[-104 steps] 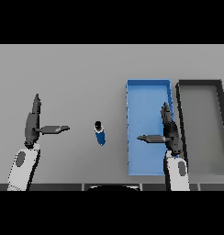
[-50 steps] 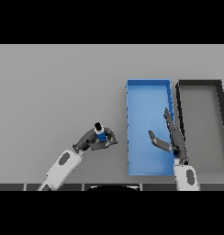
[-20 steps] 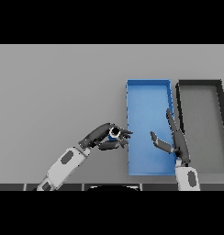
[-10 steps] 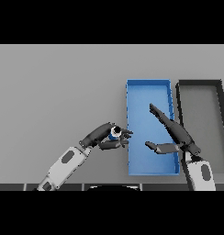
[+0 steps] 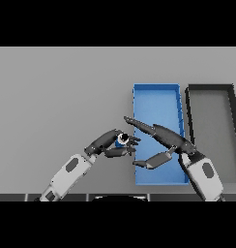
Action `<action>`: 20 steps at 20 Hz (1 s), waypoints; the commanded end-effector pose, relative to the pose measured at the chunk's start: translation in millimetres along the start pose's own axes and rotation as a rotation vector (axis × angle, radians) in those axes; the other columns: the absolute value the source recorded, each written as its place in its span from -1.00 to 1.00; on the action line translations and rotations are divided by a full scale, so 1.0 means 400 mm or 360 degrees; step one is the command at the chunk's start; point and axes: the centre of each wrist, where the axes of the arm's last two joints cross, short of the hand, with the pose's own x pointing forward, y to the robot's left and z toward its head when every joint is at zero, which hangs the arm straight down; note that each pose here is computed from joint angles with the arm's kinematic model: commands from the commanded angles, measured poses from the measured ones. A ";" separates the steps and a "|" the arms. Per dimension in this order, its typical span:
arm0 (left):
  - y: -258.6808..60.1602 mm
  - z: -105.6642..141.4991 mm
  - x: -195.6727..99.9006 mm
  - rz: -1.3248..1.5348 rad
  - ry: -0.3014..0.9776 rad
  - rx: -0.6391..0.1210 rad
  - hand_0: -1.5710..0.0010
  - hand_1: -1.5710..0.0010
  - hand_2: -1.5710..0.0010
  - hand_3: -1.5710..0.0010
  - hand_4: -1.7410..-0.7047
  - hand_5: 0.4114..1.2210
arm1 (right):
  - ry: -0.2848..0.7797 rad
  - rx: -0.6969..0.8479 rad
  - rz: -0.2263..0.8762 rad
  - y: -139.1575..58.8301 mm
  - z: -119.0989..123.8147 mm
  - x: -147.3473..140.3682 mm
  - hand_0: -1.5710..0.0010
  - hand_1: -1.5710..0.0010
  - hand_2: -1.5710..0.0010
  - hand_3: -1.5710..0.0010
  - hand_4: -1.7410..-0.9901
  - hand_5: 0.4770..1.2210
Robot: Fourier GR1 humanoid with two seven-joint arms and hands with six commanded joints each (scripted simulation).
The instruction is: Pick up the blue pipe and place it into the blue bin.
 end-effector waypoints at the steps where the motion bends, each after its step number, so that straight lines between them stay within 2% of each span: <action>1: -0.001 -0.001 0.006 0.0002 -0.0017 0.0001 -1.00 -1.00 -1.00 -0.83 -0.98 1.00 | -0.0012 0.0044 -0.0006 0.005 -0.013 0.002 1.00 1.00 1.00 1.00 0.19 -0.85; 5: 0.008 0.001 -0.004 0.0030 -0.0069 -0.0023 -1.00 -1.00 -1.00 -0.89 -0.98 1.00 | -0.0027 0.0196 -0.0008 0.017 -0.080 0.002 1.00 1.00 1.00 1.00 0.30 -0.84; 10: 0.020 0.001 -0.005 0.0050 -0.0028 -0.0047 -1.00 -1.00 -1.00 -0.93 -0.98 1.00 | 0.0037 0.0243 -0.0009 0.024 -0.165 -0.003 1.00 1.00 1.00 1.00 0.38 -0.90; 13: 0.021 0.004 -0.004 0.0049 -0.0011 -0.0061 -1.00 -1.00 -1.00 -0.85 -0.96 1.00 | 0.0029 0.0289 -0.0017 0.019 -0.201 -0.006 1.00 0.98 0.94 1.00 0.36 -0.90; 14: 0.018 0.003 -0.004 0.0076 -0.0014 -0.0080 -1.00 -1.00 -1.00 -0.88 -0.96 1.00 | 0.0019 0.0311 -0.0016 0.014 -0.212 0.003 0.98 0.95 0.91 0.98 0.33 -0.89; 15: 0.026 0.007 -0.008 0.0075 -0.0023 -0.0088 -1.00 -0.99 -1.00 -0.78 -0.95 1.00 | 0.0030 0.0346 -0.0021 0.017 -0.223 -0.003 0.93 0.89 0.85 0.94 0.26 -0.89; 16: 0.029 0.003 -0.002 0.0020 -0.0086 -0.0087 -0.90 -0.77 -0.74 -0.46 -0.79 1.00 | 0.0048 0.0367 -0.0013 0.018 -0.228 -0.009 0.82 0.79 0.75 0.86 0.15 -0.88; 18: 0.022 -0.001 0.004 -0.0179 0.0049 -0.0109 -0.26 -0.14 -0.11 0.06 -0.70 1.00 | 0.0038 0.0419 0.0001 0.031 -0.250 -0.005 0.39 0.36 0.36 0.52 -0.07 -0.84; 19: 0.020 0.008 0.006 -0.0181 0.0027 -0.0087 -0.12 -0.06 -0.01 0.15 -0.75 1.00 | 0.0014 0.0446 -0.0005 0.028 -0.248 -0.006 0.11 0.09 0.09 0.28 -0.23 -0.80; 20: 0.021 0.011 0.005 -0.0175 0.0020 -0.0077 -0.14 -0.10 -0.08 0.16 -0.80 1.00 | 0.0010 0.0461 -0.0028 0.031 -0.254 -0.005 -0.11 -0.13 -0.13 0.11 -0.37 -0.74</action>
